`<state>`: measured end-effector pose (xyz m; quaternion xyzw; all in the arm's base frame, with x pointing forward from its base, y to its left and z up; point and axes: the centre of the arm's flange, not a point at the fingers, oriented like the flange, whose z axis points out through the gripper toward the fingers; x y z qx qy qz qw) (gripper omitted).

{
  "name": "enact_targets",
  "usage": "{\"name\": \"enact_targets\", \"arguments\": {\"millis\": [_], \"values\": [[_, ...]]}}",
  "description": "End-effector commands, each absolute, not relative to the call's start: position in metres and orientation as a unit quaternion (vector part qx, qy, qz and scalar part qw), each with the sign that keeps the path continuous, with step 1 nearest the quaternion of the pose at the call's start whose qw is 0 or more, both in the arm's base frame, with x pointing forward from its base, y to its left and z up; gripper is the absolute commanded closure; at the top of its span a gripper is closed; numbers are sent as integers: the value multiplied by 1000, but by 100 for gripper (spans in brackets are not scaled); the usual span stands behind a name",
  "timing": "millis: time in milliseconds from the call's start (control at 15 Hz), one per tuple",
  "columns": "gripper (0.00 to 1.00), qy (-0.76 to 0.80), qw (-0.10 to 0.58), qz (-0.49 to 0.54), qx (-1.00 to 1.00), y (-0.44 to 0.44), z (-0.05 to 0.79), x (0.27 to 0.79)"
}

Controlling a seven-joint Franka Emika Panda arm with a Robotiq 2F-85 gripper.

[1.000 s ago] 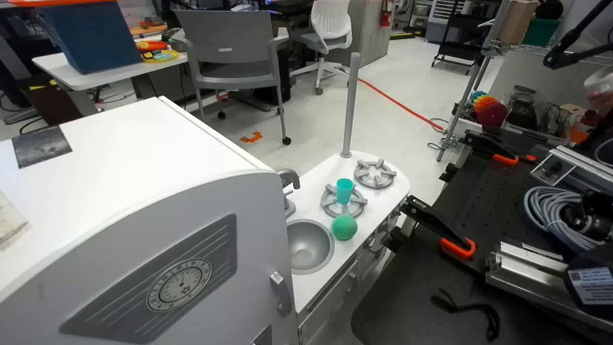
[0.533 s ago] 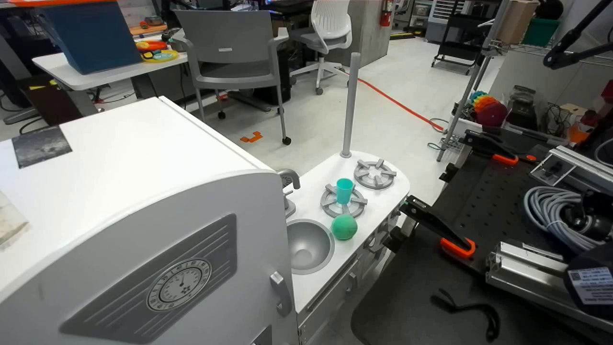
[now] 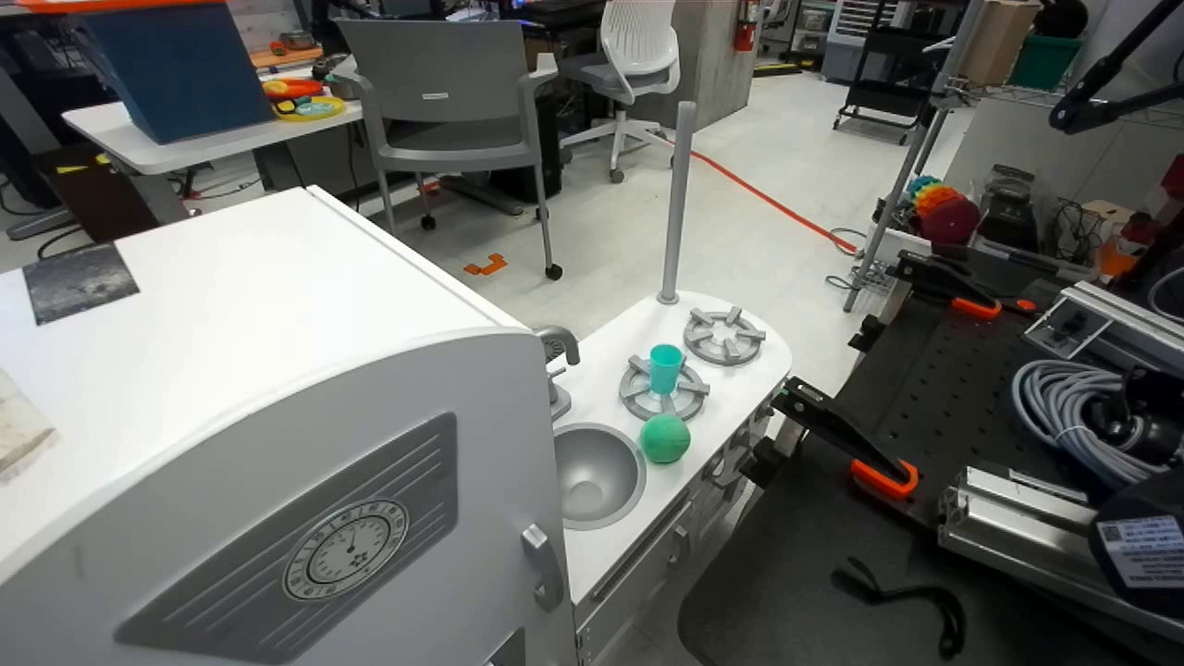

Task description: Put the green plush toy in the sink.

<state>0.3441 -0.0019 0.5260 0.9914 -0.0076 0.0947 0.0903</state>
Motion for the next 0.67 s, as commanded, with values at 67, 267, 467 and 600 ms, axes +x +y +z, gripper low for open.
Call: {"name": "enact_targets", "arguments": {"millis": [67,267,467,600], "values": [[0,-8,90,95,991,-2,526,344],[0,-8,90,95,991,-2,526,344],[0,-10,91,94,991,4,522,355],[0,-8,91,87,992,12,509,372]]}}
